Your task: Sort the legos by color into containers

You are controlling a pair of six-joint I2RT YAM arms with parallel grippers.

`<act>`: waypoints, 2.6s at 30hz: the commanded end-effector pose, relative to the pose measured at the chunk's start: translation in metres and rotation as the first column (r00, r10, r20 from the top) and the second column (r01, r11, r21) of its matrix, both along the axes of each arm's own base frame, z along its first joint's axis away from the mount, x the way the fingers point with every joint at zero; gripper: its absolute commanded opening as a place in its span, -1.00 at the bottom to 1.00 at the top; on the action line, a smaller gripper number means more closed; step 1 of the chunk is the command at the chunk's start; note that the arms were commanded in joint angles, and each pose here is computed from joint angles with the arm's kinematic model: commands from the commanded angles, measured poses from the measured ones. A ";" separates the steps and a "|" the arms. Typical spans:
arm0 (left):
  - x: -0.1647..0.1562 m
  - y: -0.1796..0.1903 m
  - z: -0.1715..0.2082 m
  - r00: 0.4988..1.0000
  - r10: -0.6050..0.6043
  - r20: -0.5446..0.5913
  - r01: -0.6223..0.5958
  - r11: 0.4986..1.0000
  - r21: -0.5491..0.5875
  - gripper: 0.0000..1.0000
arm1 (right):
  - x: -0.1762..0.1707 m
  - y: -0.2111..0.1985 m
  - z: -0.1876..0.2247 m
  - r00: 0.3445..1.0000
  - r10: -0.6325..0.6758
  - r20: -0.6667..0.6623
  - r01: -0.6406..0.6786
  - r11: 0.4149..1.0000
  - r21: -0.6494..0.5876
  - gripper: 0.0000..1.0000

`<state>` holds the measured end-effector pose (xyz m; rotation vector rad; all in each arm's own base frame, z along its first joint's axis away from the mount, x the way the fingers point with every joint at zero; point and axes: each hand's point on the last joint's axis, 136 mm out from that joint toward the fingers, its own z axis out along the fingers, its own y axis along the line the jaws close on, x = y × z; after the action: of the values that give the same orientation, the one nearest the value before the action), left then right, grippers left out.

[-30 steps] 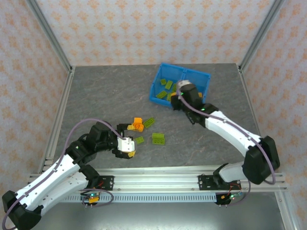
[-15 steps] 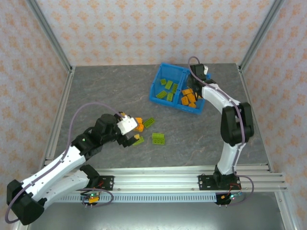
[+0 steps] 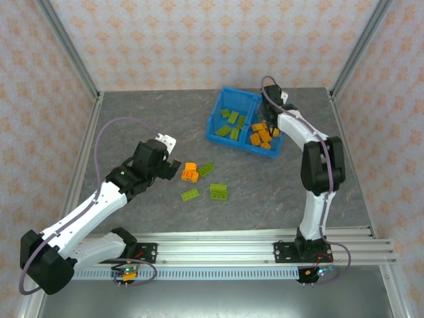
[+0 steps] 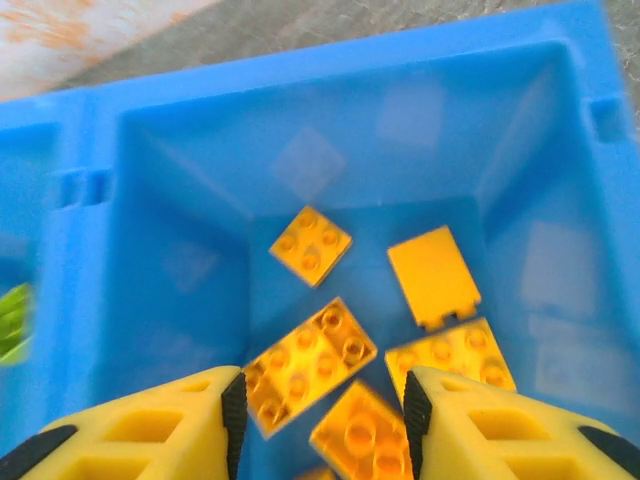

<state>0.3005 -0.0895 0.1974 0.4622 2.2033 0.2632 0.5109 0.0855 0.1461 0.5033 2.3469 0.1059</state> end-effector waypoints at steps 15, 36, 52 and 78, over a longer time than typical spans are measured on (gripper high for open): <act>0.001 -0.076 -0.069 0.855 0.137 -0.500 -0.337 0.879 -0.337 0.99 | -0.277 0.145 0.066 0.607 0.792 0.055 -0.699 0.500 0.511 0.71; 0.009 -0.096 -0.171 0.770 0.163 -0.617 -0.320 0.935 -0.152 0.37 | -0.284 0.142 0.041 0.635 0.772 0.004 -0.646 0.529 0.550 0.99; 0.005 -0.109 -0.069 0.892 0.102 -0.441 -0.226 0.945 -0.237 0.09 | -0.277 0.134 0.064 0.702 0.708 0.073 -0.636 0.579 0.511 0.99; 0.227 -0.360 0.028 0.965 -0.203 0.167 0.250 0.907 -0.339 0.12 | -0.280 0.023 0.127 0.896 0.271 0.351 -0.362 0.904 0.227 0.99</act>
<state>0.5154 -0.4526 0.2064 0.4415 2.0839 -0.3200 0.2325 0.1115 0.2865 0.1784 2.0486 0.6696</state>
